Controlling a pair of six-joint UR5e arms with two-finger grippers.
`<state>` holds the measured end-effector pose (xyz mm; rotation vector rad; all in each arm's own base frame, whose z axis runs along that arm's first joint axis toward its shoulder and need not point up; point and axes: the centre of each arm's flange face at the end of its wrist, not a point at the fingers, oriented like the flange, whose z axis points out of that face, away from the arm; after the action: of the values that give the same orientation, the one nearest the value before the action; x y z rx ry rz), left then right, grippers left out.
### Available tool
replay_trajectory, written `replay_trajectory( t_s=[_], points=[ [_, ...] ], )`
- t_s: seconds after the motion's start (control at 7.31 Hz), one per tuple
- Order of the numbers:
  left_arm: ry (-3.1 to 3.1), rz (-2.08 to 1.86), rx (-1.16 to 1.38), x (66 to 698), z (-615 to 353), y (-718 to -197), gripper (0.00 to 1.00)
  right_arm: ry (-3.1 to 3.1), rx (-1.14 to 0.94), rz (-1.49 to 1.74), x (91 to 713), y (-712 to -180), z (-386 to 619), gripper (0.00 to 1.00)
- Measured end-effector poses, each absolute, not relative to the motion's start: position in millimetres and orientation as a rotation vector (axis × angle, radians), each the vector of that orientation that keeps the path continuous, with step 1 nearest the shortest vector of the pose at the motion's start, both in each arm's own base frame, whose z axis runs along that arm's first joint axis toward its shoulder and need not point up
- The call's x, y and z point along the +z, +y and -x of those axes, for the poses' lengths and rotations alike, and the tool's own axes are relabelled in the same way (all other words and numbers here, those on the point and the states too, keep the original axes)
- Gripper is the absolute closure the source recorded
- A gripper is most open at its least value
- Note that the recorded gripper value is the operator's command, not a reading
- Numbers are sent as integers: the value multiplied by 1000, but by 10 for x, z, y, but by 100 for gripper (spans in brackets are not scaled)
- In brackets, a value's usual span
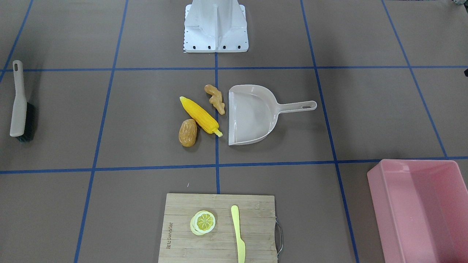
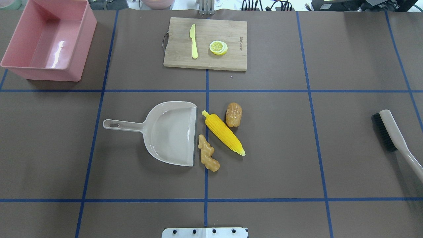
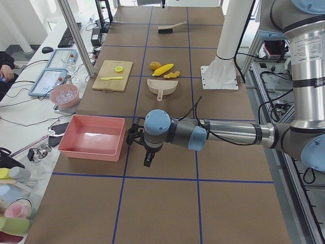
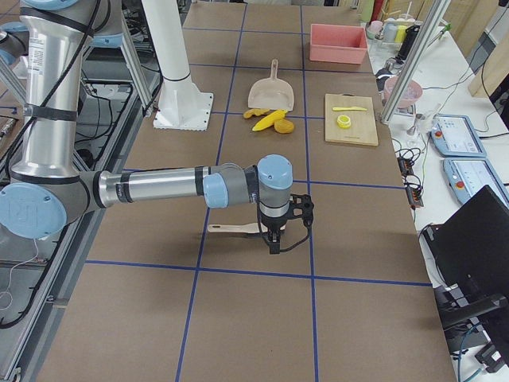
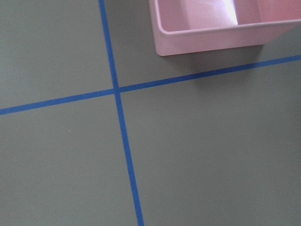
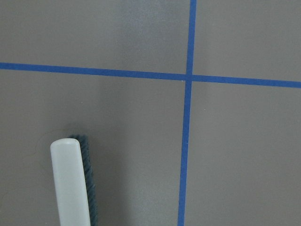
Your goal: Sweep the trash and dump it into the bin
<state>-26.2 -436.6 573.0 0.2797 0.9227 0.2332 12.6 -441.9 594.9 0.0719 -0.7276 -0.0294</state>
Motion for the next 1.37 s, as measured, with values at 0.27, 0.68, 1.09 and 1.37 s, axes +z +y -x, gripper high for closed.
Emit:
replay_trajectory(
  t_s=[0.27, 0.68, 1.09, 1.37],
  points=[
    [944, -348, 388, 5166, -269, -4624, 2, -732, -32, -77, 5919, -4421, -122, 0],
    [977, -487, 634, 4129, -1164, -5008, 2, -737, -49, -102, 5795, -4417, -117, 0],
    [1008, -576, 775, 3500, -1709, -5096, 2, -760, -91, -95, 5719, -4386, 59, 0],
    [1020, -649, 946, 3175, -2155, -5039, 2, -768, -143, -62, 5681, -4386, 410, 0]
  ],
)
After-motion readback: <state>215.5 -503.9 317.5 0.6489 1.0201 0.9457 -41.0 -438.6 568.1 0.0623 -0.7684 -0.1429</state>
